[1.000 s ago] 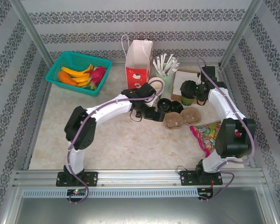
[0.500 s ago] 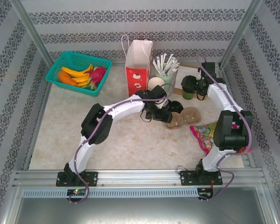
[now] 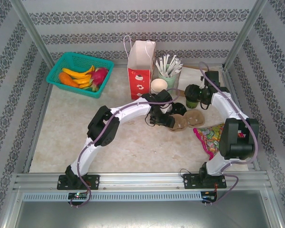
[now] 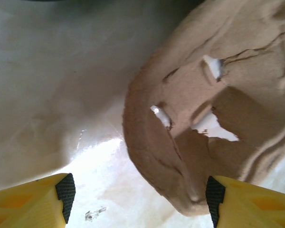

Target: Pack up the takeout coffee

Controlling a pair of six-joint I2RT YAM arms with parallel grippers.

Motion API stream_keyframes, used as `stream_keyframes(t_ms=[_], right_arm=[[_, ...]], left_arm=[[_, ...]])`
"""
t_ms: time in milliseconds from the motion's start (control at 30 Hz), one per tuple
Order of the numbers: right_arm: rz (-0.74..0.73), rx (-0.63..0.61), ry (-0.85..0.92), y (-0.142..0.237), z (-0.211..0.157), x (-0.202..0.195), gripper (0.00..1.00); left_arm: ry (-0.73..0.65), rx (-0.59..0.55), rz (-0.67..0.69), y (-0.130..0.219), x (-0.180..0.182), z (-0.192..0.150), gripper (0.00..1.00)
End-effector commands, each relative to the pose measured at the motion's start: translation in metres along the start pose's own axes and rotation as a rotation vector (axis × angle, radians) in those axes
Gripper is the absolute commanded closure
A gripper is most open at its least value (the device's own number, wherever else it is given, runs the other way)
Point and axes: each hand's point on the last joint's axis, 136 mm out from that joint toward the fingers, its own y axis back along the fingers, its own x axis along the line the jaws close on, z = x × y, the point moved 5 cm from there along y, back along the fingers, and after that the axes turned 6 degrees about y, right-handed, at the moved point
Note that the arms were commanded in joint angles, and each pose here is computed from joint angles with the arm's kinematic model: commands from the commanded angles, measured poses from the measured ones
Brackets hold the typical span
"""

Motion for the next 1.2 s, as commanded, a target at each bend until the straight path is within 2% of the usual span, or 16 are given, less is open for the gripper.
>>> stream_keyframes(t_ms=[0,167,467,767,967,1167], right_arm=[[-0.024,-0.018,0.000,-0.015,0.011,-0.008,0.25],[0.042,-0.026,-0.060,-0.028,0.018,0.002,0.25],[0.052,-0.010,-0.086,-0.045,0.024,0.008,0.23],[0.031,0.002,-0.101,-0.057,0.031,0.010,0.19],[0.030,0.019,-0.077,-0.044,0.031,0.014,0.08],[-0.005,0.008,-0.035,-0.020,0.028,0.013,0.02]], left_arm=[[-0.003,0.016,0.039,-0.001,0.000,-0.003,0.33],[0.005,-0.008,0.085,0.003,0.005,-0.002,0.50],[0.007,-0.005,0.117,0.016,0.014,-0.018,0.59],[-0.014,-0.005,0.137,0.034,0.026,-0.040,0.59],[-0.024,-0.010,0.122,0.046,0.027,-0.047,0.53],[-0.044,-0.050,0.079,0.065,0.025,-0.052,0.45]])
